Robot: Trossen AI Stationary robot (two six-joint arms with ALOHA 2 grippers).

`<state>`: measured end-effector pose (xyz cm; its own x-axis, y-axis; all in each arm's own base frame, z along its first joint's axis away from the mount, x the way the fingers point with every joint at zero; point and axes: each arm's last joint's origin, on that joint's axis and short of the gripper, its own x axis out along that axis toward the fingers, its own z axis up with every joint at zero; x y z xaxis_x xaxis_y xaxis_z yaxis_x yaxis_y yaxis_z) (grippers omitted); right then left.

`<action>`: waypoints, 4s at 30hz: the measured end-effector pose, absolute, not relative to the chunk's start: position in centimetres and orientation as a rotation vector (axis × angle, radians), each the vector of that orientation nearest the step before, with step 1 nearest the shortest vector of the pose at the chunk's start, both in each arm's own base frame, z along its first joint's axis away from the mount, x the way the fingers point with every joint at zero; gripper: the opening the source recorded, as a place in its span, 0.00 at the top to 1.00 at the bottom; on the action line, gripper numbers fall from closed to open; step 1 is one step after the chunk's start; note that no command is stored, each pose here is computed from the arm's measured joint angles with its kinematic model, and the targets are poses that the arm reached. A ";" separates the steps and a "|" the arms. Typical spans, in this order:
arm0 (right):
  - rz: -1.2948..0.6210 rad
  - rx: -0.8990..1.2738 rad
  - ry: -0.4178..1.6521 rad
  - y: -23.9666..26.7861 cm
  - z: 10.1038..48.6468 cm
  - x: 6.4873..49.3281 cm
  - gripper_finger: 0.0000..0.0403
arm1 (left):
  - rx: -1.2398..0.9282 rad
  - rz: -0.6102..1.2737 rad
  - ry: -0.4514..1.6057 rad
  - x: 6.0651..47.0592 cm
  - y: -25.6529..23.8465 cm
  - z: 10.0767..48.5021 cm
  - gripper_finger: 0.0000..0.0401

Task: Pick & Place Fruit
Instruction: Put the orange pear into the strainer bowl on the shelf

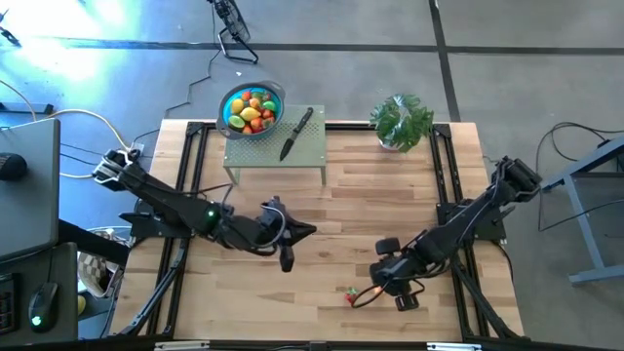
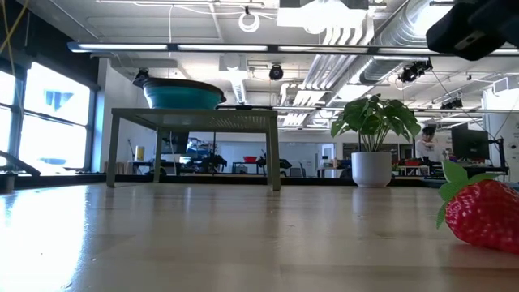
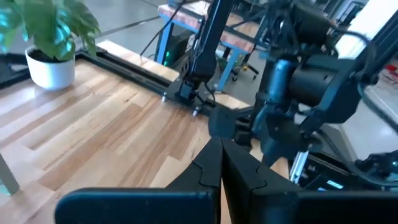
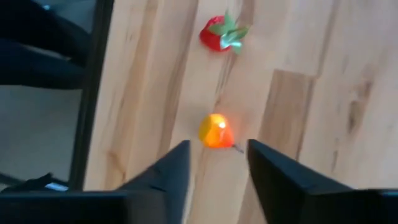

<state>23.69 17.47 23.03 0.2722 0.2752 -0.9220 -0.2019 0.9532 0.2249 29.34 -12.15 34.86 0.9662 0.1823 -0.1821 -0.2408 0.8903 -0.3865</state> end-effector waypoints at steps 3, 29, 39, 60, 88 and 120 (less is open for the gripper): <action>0.292 0.027 1.229 17.7 23.0 23.5 0.50 | -0.412 0.216 0.128 28.5 -11.8 35.7 1.00; 0.276 0.032 1.115 18.3 19.5 22.6 0.29 | -0.405 0.237 0.094 24.9 -10.0 38.6 1.00; 0.238 0.085 1.088 18.1 18.4 22.5 0.29 | -0.396 0.250 0.092 24.9 -9.9 38.6 1.00; 0.234 0.024 1.194 19.5 14.2 23.0 0.29 | -0.378 0.251 0.097 24.9 -9.9 38.5 1.00; 0.280 0.031 1.252 19.7 13.8 22.7 0.68 | -0.377 0.253 0.100 24.9 -9.9 38.5 1.00; 0.048 0.159 0.858 12.2 24.6 22.0 0.72 | -0.349 0.247 0.090 24.9 -9.9 38.7 1.00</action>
